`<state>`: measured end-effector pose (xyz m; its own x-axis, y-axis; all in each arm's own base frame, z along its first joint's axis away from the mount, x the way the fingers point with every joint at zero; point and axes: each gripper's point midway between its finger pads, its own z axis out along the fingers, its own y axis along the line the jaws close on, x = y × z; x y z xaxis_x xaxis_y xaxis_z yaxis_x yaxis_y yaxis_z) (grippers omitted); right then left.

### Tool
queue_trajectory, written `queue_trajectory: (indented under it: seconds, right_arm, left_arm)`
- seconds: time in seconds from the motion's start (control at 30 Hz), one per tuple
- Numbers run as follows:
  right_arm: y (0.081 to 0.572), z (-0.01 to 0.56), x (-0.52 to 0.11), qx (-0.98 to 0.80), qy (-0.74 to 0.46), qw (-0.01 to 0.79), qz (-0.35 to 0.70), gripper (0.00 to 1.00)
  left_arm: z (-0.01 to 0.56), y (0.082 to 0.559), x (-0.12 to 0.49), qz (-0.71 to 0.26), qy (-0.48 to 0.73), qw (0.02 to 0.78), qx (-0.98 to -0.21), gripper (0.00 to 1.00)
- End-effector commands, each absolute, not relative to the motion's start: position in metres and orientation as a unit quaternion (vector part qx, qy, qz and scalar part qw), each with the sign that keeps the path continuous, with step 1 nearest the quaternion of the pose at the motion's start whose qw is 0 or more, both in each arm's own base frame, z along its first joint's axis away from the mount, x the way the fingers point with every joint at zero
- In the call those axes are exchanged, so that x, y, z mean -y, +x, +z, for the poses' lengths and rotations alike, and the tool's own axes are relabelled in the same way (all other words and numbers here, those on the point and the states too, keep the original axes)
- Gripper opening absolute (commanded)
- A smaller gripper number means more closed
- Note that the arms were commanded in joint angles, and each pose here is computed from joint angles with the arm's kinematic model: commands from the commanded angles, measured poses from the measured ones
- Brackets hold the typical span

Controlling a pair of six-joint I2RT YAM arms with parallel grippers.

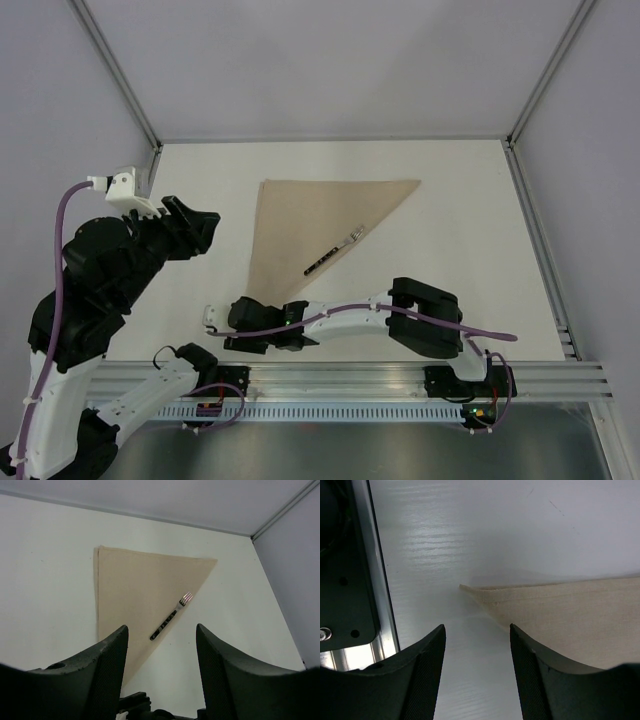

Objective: Fold the napkin, place the utensils inside, and roll it up
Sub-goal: Fold the napkin at the center of the board.

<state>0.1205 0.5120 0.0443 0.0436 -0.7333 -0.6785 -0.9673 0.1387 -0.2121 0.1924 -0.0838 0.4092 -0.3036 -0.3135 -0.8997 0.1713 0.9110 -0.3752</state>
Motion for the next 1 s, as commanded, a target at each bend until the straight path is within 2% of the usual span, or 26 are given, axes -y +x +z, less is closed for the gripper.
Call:
queue_trajectory:
  seconds: [0.0, 0.33, 0.47, 0.67, 0.97]
  right_arm:
    - [0.133, 0.057, -0.536, -0.659, -0.619, 0.394, 0.166, 0.61]
    - [0.141, 0.039, -0.536, -0.655, -0.624, 0.402, 0.140, 0.61]
    - [0.143, 0.031, -0.535, -0.652, -0.631, 0.401, 0.128, 0.57]
    - [0.144, 0.022, -0.534, -0.652, -0.636, 0.395, 0.119, 0.37]
    - [0.147, 0.043, -0.539, -0.649, -0.629, 0.409, 0.123, 0.19]
  left_arm:
    - [0.405, 0.194, 0.081, -0.203, -0.062, 0.582, -0.785, 0.61]
    - [0.395, 0.195, 0.081, -0.193, -0.060, 0.576, -0.792, 0.60]
    - [0.392, 0.196, 0.082, -0.192, -0.059, 0.574, -0.794, 0.60]
    - [0.388, 0.196, 0.082, -0.190, -0.058, 0.571, -0.796, 0.60]
    - [0.388, 0.198, 0.083, -0.190, -0.055, 0.574, -0.794, 0.60]
